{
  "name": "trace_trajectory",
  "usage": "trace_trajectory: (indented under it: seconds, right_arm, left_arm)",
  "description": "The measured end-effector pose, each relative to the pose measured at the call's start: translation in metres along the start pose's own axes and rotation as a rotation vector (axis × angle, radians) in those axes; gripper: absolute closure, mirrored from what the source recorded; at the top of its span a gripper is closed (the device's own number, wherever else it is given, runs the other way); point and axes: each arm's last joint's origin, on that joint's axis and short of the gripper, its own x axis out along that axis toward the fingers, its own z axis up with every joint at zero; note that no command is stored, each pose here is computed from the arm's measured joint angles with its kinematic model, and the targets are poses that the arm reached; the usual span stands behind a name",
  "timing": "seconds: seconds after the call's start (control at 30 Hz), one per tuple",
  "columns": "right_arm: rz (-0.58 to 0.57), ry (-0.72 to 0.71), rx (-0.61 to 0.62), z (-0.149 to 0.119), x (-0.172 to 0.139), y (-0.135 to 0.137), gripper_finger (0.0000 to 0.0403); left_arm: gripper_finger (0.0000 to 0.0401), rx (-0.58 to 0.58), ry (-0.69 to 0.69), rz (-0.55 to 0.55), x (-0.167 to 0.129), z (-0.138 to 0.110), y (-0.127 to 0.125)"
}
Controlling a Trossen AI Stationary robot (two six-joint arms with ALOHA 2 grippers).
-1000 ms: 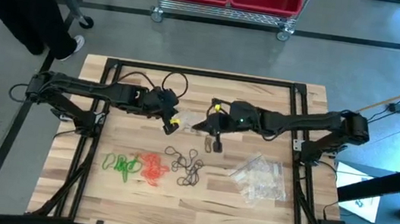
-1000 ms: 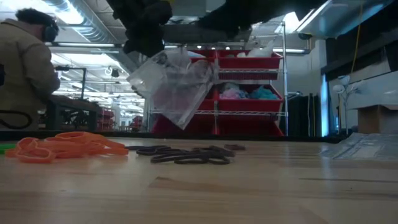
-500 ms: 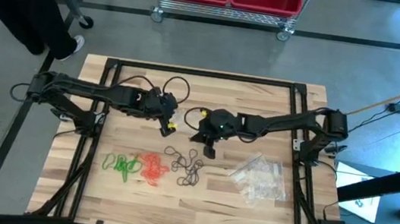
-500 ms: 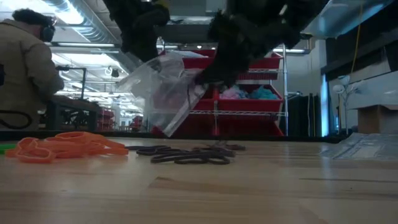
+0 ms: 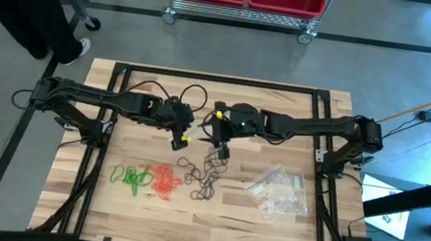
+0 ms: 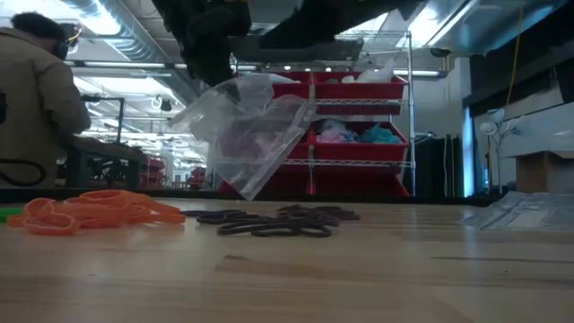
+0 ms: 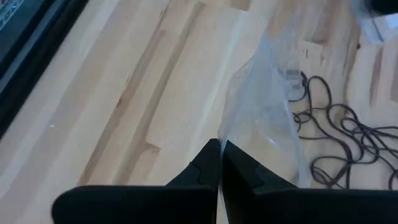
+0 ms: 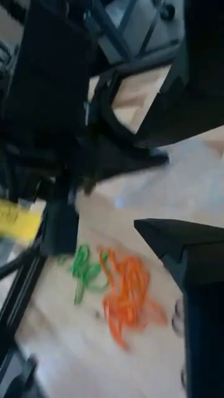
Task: Sort rubber bands
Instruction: Put the black rubber band into the transparent zip bag
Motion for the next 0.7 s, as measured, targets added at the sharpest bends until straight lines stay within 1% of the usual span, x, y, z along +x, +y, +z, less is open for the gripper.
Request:
trace_trajectory:
  seconds: [0.27, 0.33, 0.5, 0.63, 0.7]
  right_arm:
    - [0.021, 0.073, -0.051, -0.009, 0.039, -0.003, 0.022]
    - [0.031, 0.118, -0.062, -0.011, 0.046, -0.003, 0.022]
    - [0.085, 0.247, -0.069, -0.019, 0.055, -0.001, 0.0221]
    - [0.11, 0.287, -0.092, -0.024, 0.058, 0.001, 0.0221]
    - [0.056, 0.294, -0.142, -0.025, 0.061, 0.0, 0.0221]
  left_arm:
    - [0.0401, 0.002, 0.006, 0.001, 0.0, 0.0, 0.001]
    - [0.0401, 0.002, 0.009, 0.002, 0.0, -0.001, 0.001]
    - [0.0401, -0.003, 0.009, 0.002, 0.0, -0.001, 0.001]
    - [0.0401, -0.038, -0.003, 0.004, 0.001, 0.001, 0.002]
    - [0.0401, -0.048, -0.025, -0.01, 0.001, 0.003, 0.002]
